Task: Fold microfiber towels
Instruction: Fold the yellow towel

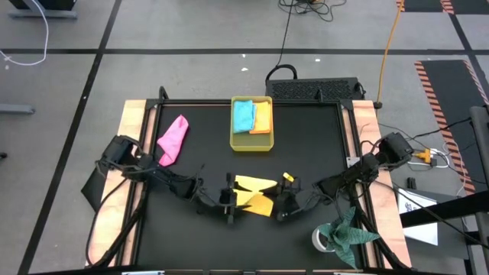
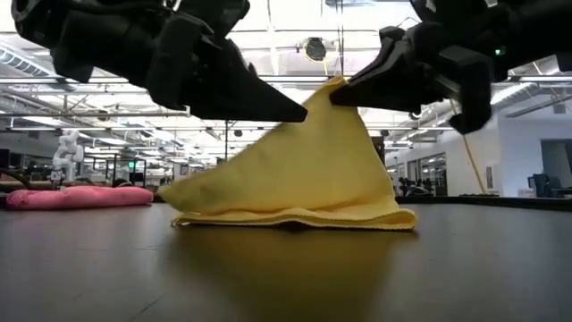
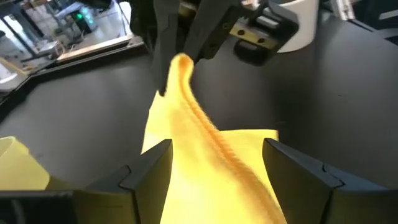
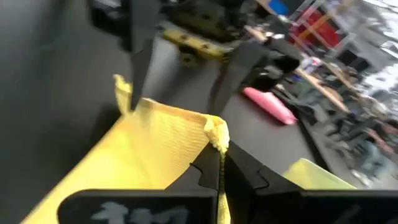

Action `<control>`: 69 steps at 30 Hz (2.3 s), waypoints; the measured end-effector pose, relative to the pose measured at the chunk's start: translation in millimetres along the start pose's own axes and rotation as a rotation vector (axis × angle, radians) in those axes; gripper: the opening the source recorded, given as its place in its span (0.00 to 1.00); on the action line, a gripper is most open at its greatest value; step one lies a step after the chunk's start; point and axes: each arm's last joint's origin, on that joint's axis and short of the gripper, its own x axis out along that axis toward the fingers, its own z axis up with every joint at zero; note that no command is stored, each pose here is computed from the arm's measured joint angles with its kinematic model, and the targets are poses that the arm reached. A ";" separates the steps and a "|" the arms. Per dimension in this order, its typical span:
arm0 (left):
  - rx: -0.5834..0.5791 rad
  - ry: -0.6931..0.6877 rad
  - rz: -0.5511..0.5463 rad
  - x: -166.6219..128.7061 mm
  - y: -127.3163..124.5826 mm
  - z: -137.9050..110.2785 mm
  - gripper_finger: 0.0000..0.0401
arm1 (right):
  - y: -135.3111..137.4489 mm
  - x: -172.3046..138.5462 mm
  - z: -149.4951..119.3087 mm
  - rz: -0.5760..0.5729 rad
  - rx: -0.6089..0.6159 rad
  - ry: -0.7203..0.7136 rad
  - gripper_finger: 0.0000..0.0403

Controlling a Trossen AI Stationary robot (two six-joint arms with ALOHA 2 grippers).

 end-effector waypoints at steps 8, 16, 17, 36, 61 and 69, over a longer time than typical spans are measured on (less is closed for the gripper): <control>-0.072 0.080 0.030 2.5 8.1 -8.6 0.63 | -0.8 -5.1 8.7 -0.132 -0.048 -0.019 0.00; -0.116 0.233 0.119 -4.0 10.8 -19.5 0.45 | 13.2 -16.0 13.2 -0.097 -0.100 -0.032 0.00; -0.126 0.245 0.122 -6.6 11.9 -17.9 0.41 | 14.3 -17.4 13.3 -0.115 -0.104 -0.022 0.00; -0.210 0.139 0.043 -62.5 6.9 43.6 0.02 | 20.8 -36.9 22.8 0.200 -0.046 -0.101 0.00; 0.367 0.474 0.335 -30.4 37.7 0.4 0.07 | -35.5 -18.1 -46.5 0.035 0.136 0.146 0.00; 0.507 0.457 0.309 -44.2 27.5 13.0 0.05 | -33.6 -25.4 -39.9 -0.145 0.075 0.165 0.00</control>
